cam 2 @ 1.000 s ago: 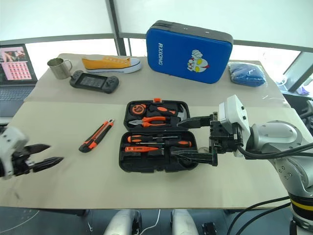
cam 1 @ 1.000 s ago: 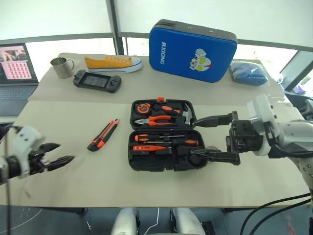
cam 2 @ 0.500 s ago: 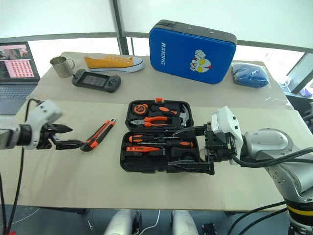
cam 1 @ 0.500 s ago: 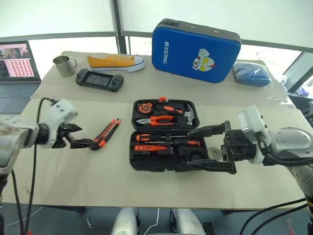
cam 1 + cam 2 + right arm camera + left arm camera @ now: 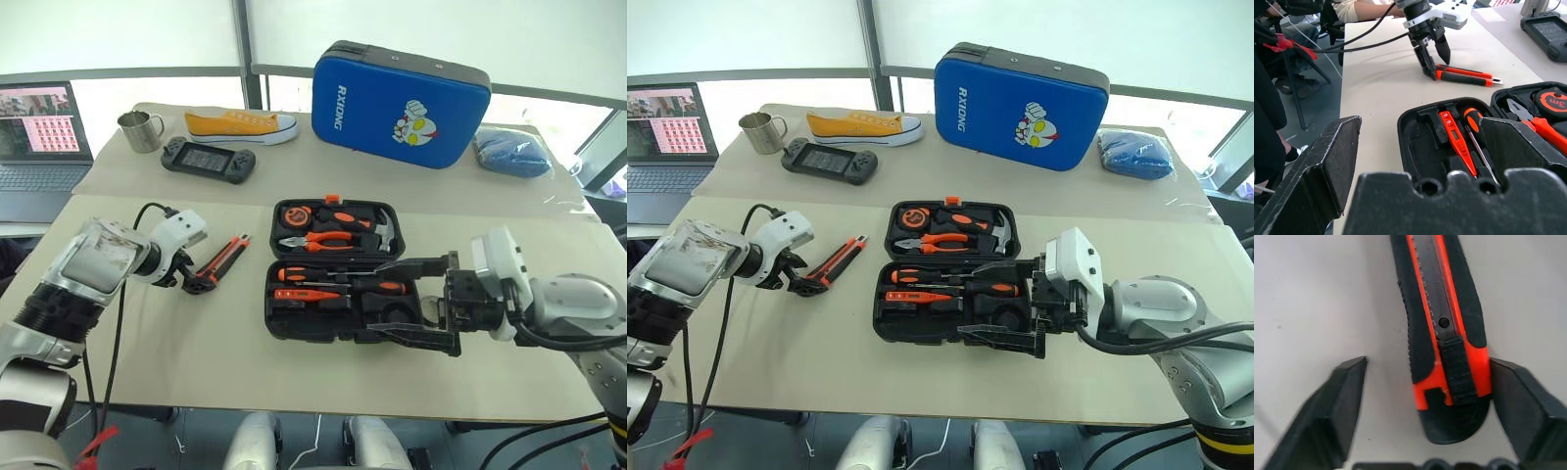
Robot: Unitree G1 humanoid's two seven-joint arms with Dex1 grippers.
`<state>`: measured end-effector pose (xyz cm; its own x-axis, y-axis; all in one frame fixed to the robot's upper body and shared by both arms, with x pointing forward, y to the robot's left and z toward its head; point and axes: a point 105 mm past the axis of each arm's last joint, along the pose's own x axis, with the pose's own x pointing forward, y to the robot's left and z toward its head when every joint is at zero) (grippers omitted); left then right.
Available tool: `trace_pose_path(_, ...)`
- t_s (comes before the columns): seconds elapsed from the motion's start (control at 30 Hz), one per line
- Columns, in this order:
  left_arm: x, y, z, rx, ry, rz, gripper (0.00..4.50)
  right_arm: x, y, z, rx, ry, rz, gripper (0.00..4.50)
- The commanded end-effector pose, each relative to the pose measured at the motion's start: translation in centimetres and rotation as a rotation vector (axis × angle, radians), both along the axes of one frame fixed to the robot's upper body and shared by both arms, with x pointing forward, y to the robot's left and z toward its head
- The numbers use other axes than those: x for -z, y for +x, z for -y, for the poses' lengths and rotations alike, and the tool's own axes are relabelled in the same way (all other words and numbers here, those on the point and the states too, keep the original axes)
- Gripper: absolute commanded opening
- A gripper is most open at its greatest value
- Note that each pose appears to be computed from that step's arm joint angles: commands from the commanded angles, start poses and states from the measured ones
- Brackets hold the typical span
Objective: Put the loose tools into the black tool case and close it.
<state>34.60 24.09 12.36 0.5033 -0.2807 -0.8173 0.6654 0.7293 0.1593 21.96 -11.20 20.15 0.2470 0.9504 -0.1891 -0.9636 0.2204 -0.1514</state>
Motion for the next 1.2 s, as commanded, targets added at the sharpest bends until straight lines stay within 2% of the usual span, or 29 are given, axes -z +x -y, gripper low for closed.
trace_pose_path(0.03,0.9,0.2,-0.7,-0.031,0.01,-0.005,2.27,-1.0,-0.2,0.0,-0.004,0.009,0.07,4.5)
trace_pose_path(0.1,0.4,0.5,-1.3,-0.051,-0.003,0.03,1.74,-1.0,-0.2,0.1,0.002,0.004,0.072,4.5)
trace_pose_path(0.23,-2.7,1.8,-0.9,-0.01,-0.07,0.179,1.74,-1.0,-0.1,0.6,0.019,-0.004,0.069,4.5)
trace_pose_path(0.33,-6.8,2.5,1.9,0.186,-0.116,0.37,1.74,-0.7,-0.3,1.2,0.037,-0.012,0.048,4.5)
trace_pose_path(0.37,-7.9,2.0,3.7,0.318,-0.117,0.418,1.74,-0.4,-0.5,1.5,0.044,-0.023,0.035,4.5)
trace_pose_path(0.47,-8.9,-0.1,8.7,0.624,-0.122,0.445,1.74,0.4,-1.1,2.3,0.068,-0.055,-0.002,4.5)
trace_pose_path(0.6,-7.4,-2.7,14.1,0.86,-0.159,0.351,1.74,0.8,-1.8,3.1,0.089,-0.075,-0.037,4.5)
trace_pose_path(0.7,-5.9,-3.9,16.3,0.914,-0.15,0.268,1.74,1.0,-2.3,3.3,0.101,-0.082,-0.048,4.5)
trace_pose_path(0.77,-4.1,-5.6,17.3,0.963,-0.114,0.153,1.74,1.1,-2.5,3.3,0.117,-0.078,-0.054,4.5)
trace_pose_path(0.87,-2.1,-7.1,17.5,0.996,-0.046,0.053,1.74,1.2,-2.8,3.2,0.133,-0.07,-0.058,4.5)
trace_pose_path(1.13,-0.2,-6.3,17.0,0.939,0.051,0.037,1.74,1.0,-3.2,3.1,0.171,-0.045,-0.052,4.5)
trace_pose_path(1.2,0.0,-6.8,16.6,0.95,0.055,0.001,1.74,1.0,-3.2,3.1,0.177,-0.045,-0.051,4.5)
